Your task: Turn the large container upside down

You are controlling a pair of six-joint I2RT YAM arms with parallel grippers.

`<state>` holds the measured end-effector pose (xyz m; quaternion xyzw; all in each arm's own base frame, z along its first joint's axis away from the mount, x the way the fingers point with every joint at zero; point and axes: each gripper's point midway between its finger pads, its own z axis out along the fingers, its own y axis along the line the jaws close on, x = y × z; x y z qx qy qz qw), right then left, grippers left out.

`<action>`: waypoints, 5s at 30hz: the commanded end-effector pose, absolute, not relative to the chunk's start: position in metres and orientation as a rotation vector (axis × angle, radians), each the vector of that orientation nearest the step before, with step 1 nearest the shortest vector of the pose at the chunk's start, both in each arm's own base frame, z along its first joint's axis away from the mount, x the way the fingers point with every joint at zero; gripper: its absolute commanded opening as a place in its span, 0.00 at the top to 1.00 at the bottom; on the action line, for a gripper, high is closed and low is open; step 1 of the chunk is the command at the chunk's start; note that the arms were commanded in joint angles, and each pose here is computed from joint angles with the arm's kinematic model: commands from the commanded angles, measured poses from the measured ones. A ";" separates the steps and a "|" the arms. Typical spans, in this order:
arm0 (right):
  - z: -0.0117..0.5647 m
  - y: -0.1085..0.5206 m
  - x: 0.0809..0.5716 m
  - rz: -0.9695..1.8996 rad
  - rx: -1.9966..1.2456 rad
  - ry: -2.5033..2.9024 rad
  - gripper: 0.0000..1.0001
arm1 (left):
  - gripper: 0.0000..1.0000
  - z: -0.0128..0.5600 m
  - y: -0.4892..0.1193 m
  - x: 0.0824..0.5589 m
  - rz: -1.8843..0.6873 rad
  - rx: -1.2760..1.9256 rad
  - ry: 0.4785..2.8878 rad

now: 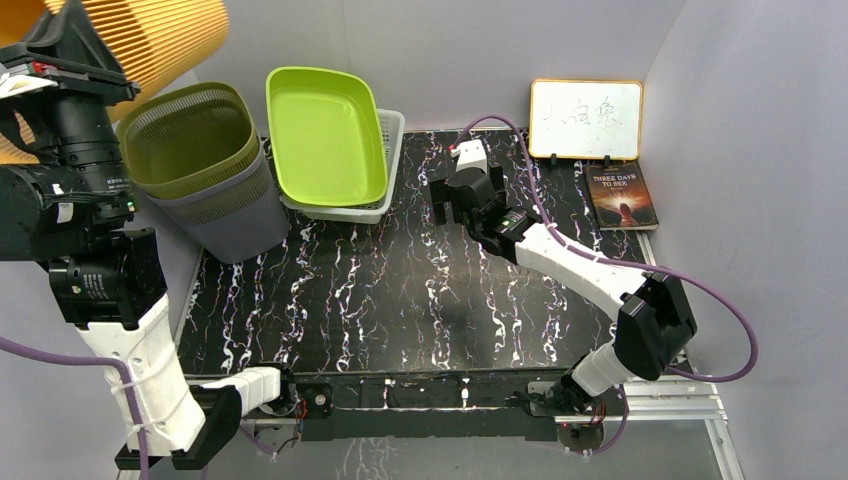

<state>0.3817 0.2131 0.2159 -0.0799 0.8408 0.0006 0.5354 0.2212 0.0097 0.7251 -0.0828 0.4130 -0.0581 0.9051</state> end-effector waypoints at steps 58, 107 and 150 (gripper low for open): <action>0.403 -0.020 0.441 -0.130 0.540 1.544 0.02 | 1.00 0.450 -0.312 0.400 -0.734 0.379 1.683; 0.395 0.281 0.333 0.461 -0.600 1.673 0.12 | 0.02 0.517 -0.126 0.292 -0.121 0.065 1.568; 0.312 0.328 0.327 0.446 -0.816 1.875 0.95 | 0.02 0.485 -0.113 0.271 -0.160 0.050 1.591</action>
